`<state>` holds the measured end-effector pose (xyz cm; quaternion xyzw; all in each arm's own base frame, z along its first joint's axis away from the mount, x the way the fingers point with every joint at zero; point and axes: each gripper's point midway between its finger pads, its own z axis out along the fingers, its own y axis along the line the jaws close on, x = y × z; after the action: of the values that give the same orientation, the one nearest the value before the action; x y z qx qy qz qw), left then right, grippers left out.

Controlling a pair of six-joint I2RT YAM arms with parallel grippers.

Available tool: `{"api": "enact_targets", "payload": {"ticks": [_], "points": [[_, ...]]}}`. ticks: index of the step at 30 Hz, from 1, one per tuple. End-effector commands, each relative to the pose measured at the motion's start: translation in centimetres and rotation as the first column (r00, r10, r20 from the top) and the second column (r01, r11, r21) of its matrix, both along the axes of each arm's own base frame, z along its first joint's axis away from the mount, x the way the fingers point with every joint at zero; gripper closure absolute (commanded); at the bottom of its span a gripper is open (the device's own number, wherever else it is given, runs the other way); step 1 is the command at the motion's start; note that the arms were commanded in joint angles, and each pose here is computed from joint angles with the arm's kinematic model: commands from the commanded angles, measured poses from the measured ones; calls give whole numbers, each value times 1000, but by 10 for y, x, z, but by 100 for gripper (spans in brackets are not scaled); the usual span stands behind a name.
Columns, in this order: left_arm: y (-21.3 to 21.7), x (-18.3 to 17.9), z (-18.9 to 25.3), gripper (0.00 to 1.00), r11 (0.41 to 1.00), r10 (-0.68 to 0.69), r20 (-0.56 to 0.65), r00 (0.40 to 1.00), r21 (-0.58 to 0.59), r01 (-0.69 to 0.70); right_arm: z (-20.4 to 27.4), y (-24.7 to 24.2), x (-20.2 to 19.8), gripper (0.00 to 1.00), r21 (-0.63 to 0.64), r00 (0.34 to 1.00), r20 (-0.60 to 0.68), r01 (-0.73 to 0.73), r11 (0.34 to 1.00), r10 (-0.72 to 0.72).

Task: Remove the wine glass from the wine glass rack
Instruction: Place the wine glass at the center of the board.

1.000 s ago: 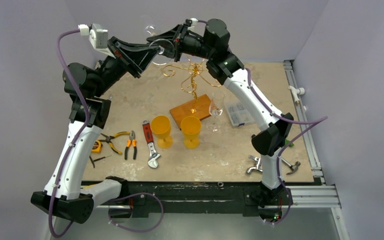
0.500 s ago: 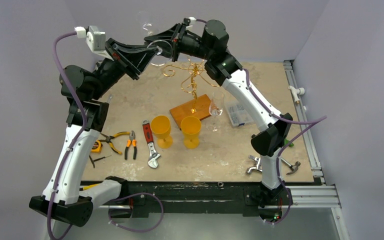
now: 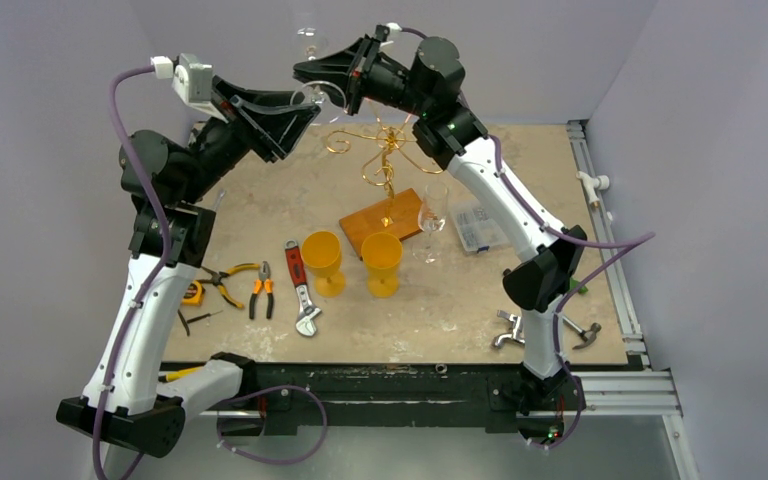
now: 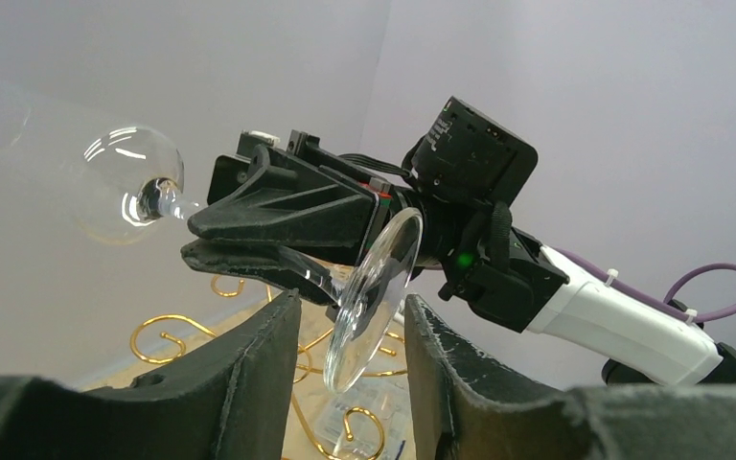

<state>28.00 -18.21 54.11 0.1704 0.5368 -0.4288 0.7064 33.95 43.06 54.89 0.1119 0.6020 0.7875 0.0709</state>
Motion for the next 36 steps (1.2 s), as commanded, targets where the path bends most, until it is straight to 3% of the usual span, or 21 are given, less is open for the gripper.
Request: {"api": "enact_targets", "payload": {"ticks": [1,6,16,20,28,36], "points": [[4,-9,13,56,1000,18,41,999,-1,-18,42,-15,-13,100,101,988,148,24,995,-38],[4,-9,14,53,1000,18,40,999,-1,-18,41,-15,-14,100,95,986,160,25,995,-40],[8,-12,14,25,998,48,19,999,39,-49,30,-21,-8,100,29,972,224,63,998,-68],[9,-13,14,19,998,53,-4,999,44,-53,25,-23,-8,100,3,963,258,75,997,-73],[26,0,20,16,985,175,-82,981,22,-174,18,-27,-11,100,-47,945,320,82,996,-62],[20,4,34,17,990,123,-132,984,-55,-131,16,-31,-23,100,-80,924,381,71,994,-36]]}}
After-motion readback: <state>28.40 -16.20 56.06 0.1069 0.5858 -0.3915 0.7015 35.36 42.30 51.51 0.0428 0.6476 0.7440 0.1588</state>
